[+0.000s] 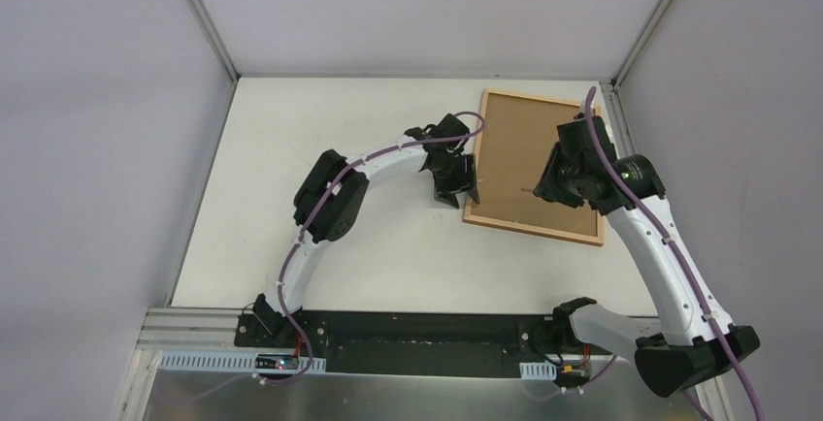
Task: Take the photo out of the frame
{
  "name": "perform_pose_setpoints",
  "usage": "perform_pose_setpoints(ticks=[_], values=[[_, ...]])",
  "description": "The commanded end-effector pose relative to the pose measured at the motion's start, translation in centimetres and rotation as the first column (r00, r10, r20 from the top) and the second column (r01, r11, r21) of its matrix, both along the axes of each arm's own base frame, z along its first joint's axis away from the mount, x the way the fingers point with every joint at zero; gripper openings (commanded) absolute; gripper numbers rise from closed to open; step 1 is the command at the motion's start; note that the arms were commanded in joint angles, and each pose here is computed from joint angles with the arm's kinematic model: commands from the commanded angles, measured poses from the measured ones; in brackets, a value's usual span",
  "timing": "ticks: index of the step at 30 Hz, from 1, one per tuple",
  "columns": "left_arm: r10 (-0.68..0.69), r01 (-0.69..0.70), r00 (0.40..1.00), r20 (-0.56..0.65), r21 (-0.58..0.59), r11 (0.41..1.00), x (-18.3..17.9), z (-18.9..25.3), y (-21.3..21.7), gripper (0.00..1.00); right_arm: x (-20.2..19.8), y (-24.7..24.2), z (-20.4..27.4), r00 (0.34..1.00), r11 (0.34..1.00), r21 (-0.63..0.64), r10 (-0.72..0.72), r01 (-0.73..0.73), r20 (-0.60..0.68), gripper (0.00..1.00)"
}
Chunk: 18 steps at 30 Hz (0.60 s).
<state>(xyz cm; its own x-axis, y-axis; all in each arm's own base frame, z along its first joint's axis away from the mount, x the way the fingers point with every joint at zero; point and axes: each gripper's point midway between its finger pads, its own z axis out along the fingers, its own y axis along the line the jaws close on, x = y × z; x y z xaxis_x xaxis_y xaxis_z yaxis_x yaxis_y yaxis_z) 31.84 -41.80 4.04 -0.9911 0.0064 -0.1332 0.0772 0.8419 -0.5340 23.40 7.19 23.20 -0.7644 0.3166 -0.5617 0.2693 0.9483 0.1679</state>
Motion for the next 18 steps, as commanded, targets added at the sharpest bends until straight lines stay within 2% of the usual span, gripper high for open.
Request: perform_pose_setpoints(ticks=[1, 6, 8, 9, 12, 13, 16, 18], values=[[-0.036, 0.036, 0.998, 0.055, 0.009, 0.999, 0.7, -0.1, -1.0, 0.55, -1.3, -0.6, -0.3, 1.0, 1.0, -0.009, 0.01, -0.01, -0.013, 0.0], [-0.025, 0.021, 0.999, 0.04, 0.091, 0.996, -0.2, -2.6, 0.6, 0.36, -1.0, -0.1, -0.3, 1.0, 1.0, 0.008, 0.029, -0.029, -0.01, 0.0], [-0.014, 0.008, 0.999, 0.035, 0.149, 0.989, -0.8, -3.3, 2.2, 0.32, -0.8, 0.3, -0.2, 0.999, 0.999, 0.025, 0.039, -0.039, -0.008, 0.0], [-0.013, 0.008, 1.0, 0.027, 0.176, 0.984, -1.2, -3.6, 2.9, 0.33, -0.7, 0.4, -0.1, 0.999, 0.999, 0.029, 0.043, -0.043, -0.006, 0.0], [-0.031, 0.03, 1.0, 0.003, 0.204, 0.979, -2.1, -4.1, 3.3, 0.49, -0.5, 0.6, 0.2, 0.999, 0.998, 0.036, 0.048, -0.049, 0.008, 0.0], [-0.04, 0.038, 0.999, 0.008, 0.204, 0.978, -2.2, -4.0, 3.2, 0.5, -0.5, 0.6, 0.3, 0.999, 0.998, 0.039, 0.05, -0.051, 0.009, 0.0], [-0.06, 0.055, 0.998, 0.02, 0.211, 0.976, -2.3, -4.2, 2.3, 0.5, -0.7, 0.9, 0.3, 0.998, 0.997, 0.053, 0.058, -0.059, 0.005, 0.0], [-0.057, 0.052, 0.998, 0.015, 0.235, 0.971, -2.3, -4.5, 2.2, 0.44, -0.8, 1.0, 0.3, 0.998, 0.996, 0.06, 0.063, -0.063, 0.006, 0.0]])
